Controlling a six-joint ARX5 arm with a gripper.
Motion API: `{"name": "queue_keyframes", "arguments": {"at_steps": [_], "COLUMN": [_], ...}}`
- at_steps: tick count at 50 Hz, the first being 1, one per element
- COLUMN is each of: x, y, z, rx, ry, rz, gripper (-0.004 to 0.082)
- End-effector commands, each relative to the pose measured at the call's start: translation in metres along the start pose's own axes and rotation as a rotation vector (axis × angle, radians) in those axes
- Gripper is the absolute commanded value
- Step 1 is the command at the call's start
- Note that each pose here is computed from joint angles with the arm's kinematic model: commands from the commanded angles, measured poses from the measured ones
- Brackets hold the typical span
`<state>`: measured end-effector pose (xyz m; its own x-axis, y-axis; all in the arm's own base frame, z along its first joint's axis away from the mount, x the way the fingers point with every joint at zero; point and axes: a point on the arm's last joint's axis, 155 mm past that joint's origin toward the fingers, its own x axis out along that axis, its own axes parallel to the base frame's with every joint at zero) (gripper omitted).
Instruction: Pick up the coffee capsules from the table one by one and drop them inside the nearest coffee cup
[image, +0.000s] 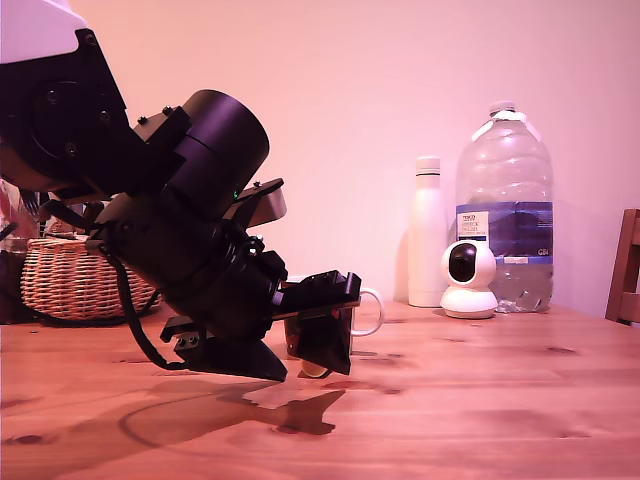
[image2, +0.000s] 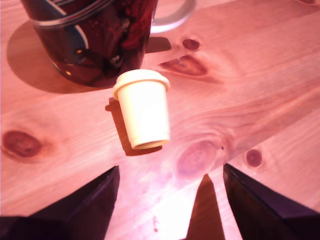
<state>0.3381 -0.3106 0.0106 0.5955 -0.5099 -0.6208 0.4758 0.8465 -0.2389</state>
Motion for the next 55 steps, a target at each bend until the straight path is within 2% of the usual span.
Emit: {"name": "queue_keyframes", "arguments": {"at_steps": [1, 8, 12, 19, 32, 55], "x": [-0.004, -0.004, -0.005, -0.006, -0.004, 0.016], "y": [0.002, -0.001, -0.004, -0.003, 0.010, 0.022], "z": [0.010, 0.019, 0.027, 0.035, 0.046, 0.033], "rx": [-0.001, 0.002, 0.040, 0.072, 0.066, 0.054], "ry": [-0.026, -0.059, -0.093, -0.126, -0.179, -0.168], "rz": [-0.004, -0.015, -0.024, -0.024, 0.006, 0.000], "gripper": [0.0569, 0.0569, 0.0569, 0.0569, 0.0569, 0.0568]}}
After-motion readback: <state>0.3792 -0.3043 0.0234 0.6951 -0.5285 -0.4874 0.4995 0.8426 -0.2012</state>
